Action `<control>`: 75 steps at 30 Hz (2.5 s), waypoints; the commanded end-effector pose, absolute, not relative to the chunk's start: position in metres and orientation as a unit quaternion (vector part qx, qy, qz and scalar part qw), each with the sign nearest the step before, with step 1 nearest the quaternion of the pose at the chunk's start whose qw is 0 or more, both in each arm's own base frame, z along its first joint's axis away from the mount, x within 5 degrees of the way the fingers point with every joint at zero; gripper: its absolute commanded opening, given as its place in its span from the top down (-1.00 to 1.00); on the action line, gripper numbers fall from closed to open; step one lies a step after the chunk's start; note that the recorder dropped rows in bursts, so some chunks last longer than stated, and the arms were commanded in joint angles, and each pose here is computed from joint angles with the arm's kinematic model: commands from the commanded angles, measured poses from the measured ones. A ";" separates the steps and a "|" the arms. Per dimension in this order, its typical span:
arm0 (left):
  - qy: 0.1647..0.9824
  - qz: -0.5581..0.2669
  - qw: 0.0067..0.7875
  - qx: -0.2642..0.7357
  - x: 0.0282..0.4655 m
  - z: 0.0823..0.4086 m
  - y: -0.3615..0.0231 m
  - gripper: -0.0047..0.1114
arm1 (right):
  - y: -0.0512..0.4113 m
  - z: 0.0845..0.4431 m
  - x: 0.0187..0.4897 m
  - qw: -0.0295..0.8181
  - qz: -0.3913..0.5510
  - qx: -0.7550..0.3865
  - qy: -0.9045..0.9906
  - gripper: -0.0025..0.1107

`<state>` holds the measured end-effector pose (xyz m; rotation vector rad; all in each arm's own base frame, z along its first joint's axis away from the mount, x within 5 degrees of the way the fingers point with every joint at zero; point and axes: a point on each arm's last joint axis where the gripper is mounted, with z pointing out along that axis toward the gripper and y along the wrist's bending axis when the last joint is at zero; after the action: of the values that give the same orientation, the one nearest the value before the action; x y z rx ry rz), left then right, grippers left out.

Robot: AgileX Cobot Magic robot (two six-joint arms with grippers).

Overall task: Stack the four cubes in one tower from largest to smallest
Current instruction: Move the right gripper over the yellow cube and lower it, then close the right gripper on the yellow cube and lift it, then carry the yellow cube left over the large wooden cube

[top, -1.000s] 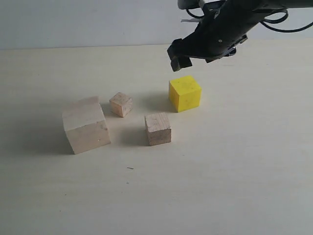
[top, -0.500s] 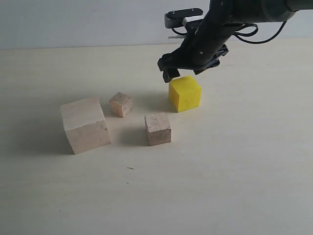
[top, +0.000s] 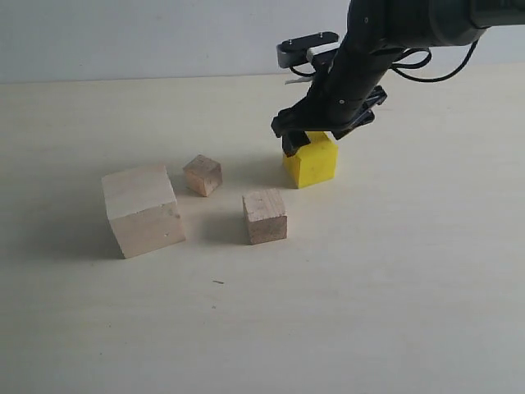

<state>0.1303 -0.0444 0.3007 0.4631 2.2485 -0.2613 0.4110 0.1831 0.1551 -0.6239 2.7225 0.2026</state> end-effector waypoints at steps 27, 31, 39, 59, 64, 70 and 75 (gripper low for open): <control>0.887 -0.110 0.409 0.182 0.131 0.301 -0.046 0.92 | 0.179 0.226 0.384 0.152 0.108 -0.169 0.968 0.96; 0.887 -0.110 0.409 0.182 0.131 0.301 -0.046 0.92 | 0.199 0.253 0.362 0.155 0.152 -0.188 0.958 0.96; 0.888 -0.112 0.409 0.180 0.131 0.301 -0.046 0.92 | 0.266 0.275 0.310 0.166 0.180 -0.228 0.942 0.96; 0.887 -0.124 0.409 0.173 0.131 0.302 -0.047 0.92 | 0.365 0.254 0.294 0.179 0.150 -0.178 0.956 0.96; 0.887 -0.125 0.409 0.173 0.131 0.302 -0.048 0.92 | 0.372 0.253 0.292 0.188 0.142 -0.183 0.955 0.96; 0.887 -0.132 0.409 0.169 0.130 0.302 -0.049 0.92 | 0.375 0.246 0.293 0.192 0.137 -0.173 0.956 0.96; 0.889 -0.134 0.404 0.170 0.130 0.301 -0.049 0.92 | 0.380 0.236 0.294 0.192 0.134 -0.182 0.955 0.96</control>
<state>0.1299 -0.0474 0.3019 0.4321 2.2436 -0.3216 0.2934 0.3773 0.2321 -0.4916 2.7174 0.3642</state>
